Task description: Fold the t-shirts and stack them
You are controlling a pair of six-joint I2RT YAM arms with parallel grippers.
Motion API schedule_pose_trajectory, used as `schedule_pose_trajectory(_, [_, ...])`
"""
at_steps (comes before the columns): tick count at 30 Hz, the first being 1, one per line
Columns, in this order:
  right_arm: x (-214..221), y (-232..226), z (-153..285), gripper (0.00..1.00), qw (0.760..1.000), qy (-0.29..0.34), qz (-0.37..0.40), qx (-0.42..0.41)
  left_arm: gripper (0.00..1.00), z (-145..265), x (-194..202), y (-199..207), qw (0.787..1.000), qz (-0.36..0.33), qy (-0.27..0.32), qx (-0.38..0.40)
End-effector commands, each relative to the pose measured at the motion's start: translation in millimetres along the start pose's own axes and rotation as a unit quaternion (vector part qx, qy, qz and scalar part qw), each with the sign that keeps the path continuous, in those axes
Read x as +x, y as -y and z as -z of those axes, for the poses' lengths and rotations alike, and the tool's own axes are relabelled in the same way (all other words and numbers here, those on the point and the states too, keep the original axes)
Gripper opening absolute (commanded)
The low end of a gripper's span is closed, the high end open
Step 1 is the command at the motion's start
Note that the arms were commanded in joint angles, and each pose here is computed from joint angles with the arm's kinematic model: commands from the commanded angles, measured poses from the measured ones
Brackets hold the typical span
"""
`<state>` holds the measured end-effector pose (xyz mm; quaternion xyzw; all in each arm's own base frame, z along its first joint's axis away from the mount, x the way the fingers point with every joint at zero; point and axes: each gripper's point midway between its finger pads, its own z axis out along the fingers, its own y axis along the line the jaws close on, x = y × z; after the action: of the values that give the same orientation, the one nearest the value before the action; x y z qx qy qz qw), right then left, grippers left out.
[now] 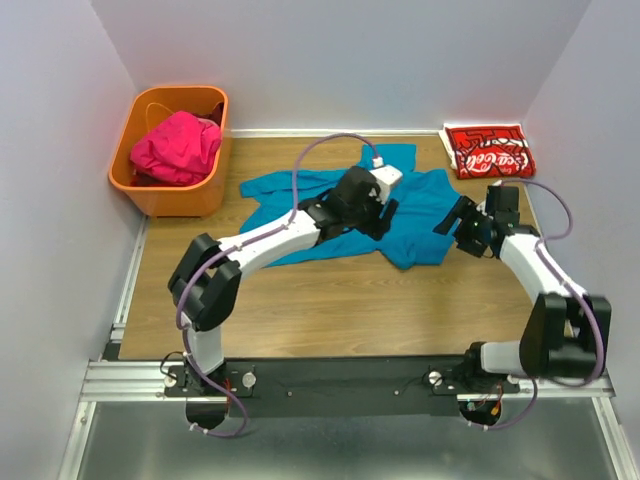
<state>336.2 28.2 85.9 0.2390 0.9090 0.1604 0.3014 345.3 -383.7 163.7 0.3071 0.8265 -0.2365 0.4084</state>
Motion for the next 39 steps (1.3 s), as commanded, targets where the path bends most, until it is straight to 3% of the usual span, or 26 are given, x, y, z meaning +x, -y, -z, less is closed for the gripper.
schedule_pose_trajectory(1, [-13,21,29,0.95,0.995,0.072,-0.016,0.066,0.71,-28,-7,54,0.997,-0.019,-0.005,0.081])
schedule_pose_trajectory(3, [-23,28,51,1.00,0.989,0.113,-0.020,0.091,0.71,-45,3,68,0.995,-0.017,-0.021,0.096])
schedule_pose_trajectory(5, [-25,33,65,1.00,0.986,0.132,-0.024,0.104,0.70,-52,-4,83,0.994,-0.018,-0.021,0.108])
schedule_pose_trajectory(7, [-31,32,82,1.00,0.981,0.163,-0.023,0.104,0.69,-66,14,87,0.992,-0.015,-0.052,0.110])
schedule_pose_trajectory(13, [-30,34,111,1.00,0.976,0.185,-0.017,0.112,0.55,-86,26,97,0.989,0.019,-0.087,0.117])
schedule_pose_trajectory(20, [-18,34,119,1.00,0.979,0.170,-0.018,0.108,0.49,-103,44,98,0.987,0.044,-0.109,0.109])
schedule_pose_trajectory(39, [-1,24,116,1.00,0.986,0.149,-0.023,0.070,0.51,-143,75,75,0.987,0.080,-0.136,0.032])
